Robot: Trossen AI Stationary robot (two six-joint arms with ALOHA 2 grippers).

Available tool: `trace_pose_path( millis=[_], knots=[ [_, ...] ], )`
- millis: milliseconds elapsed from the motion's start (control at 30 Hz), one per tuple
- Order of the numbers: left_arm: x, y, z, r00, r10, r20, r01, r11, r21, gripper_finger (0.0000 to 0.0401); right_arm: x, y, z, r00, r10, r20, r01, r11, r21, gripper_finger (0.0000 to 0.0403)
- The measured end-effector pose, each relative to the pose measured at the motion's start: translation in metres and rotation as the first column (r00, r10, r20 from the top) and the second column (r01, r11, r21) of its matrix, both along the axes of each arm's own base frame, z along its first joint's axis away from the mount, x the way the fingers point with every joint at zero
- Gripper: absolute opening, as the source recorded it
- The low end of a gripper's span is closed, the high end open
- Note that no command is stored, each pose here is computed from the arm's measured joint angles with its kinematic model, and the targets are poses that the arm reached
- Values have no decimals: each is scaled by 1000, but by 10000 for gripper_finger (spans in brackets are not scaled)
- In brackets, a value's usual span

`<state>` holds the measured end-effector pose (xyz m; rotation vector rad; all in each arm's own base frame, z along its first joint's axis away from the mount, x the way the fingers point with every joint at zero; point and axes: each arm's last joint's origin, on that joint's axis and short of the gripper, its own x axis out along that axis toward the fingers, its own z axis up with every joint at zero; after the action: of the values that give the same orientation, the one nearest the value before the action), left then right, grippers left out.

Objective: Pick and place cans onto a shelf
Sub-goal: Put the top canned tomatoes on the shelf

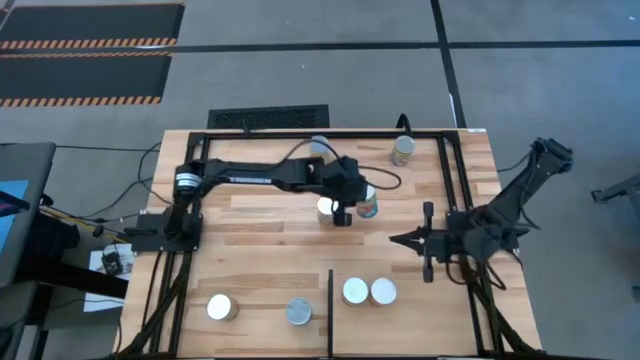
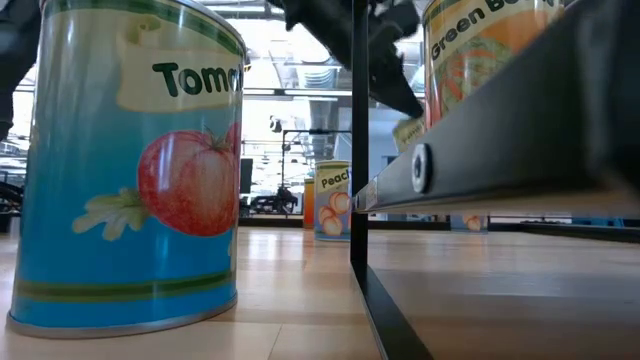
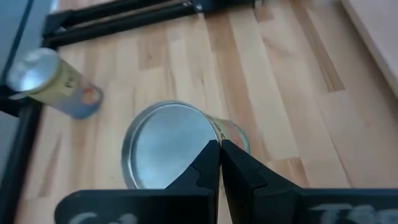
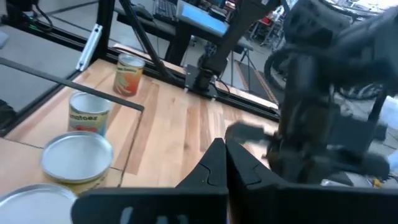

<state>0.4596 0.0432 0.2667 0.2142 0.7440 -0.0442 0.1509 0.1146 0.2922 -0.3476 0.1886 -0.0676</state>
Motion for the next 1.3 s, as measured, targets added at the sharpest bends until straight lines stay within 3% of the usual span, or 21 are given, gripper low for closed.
trace_pose_path(
  millis=[233,767,1000,1300],
  knots=[
    [15,-10,-33,999,2,-43,-2,1000,-3,0,-5,6,0,1000,13,5,-13,1000,22,6],
    [24,-17,-63,996,1,-90,-4,1000,-31,0,-4,7,-1,1000,12,3,-12,1000,29,4],
    [25,-16,-56,999,14,-52,-16,999,-36,8,-4,7,-1,1000,12,3,-12,999,35,7],
    [28,-16,-35,999,5,-32,-6,1000,-30,58,-5,7,-1,1000,14,4,-14,998,60,12]
  ],
)
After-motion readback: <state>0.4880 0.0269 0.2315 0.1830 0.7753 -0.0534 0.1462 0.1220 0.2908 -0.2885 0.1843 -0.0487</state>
